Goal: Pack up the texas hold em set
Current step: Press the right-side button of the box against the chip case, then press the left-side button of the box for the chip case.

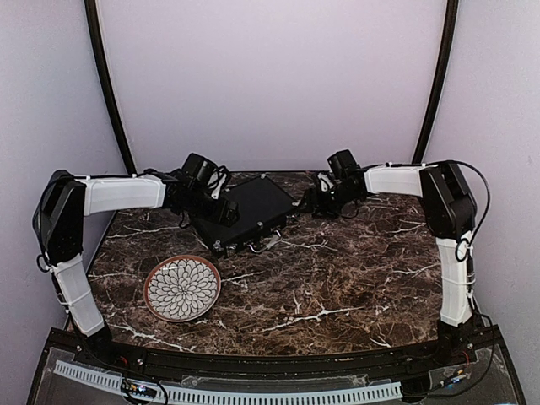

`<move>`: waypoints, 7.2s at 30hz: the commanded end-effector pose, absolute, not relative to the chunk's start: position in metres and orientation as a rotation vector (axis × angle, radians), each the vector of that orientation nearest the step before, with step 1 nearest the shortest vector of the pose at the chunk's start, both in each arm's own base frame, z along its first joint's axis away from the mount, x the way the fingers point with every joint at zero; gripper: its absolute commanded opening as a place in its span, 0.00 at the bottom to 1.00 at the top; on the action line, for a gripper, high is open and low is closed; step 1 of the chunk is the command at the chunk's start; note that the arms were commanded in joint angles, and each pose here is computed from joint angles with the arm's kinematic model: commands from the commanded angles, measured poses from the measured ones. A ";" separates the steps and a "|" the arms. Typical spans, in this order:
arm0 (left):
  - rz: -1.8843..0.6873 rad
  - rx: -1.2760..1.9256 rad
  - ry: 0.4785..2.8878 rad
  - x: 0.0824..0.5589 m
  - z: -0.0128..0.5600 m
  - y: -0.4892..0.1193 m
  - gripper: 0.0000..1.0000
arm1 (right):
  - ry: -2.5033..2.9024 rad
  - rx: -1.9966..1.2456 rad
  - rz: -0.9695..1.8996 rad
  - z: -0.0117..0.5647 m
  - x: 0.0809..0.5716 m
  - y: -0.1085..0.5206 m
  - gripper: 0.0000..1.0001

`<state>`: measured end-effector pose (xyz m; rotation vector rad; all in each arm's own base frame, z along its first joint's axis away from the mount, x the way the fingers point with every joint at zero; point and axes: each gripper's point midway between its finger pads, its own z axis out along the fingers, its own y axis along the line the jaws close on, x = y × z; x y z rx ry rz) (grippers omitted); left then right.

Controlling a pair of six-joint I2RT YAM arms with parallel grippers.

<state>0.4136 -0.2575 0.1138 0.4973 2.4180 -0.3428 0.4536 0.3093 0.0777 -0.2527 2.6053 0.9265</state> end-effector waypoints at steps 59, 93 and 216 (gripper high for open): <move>-0.129 0.557 2.567 0.355 0.054 -0.223 0.81 | 2.117 -0.958 0.104 0.021 0.462 0.340 0.66; -0.051 0.622 2.428 0.332 0.087 -0.246 0.89 | 2.311 -0.767 0.220 0.073 0.397 0.294 0.87; 0.666 0.987 2.388 0.316 0.004 -0.230 0.99 | 2.422 -0.805 0.254 0.023 0.385 0.296 0.86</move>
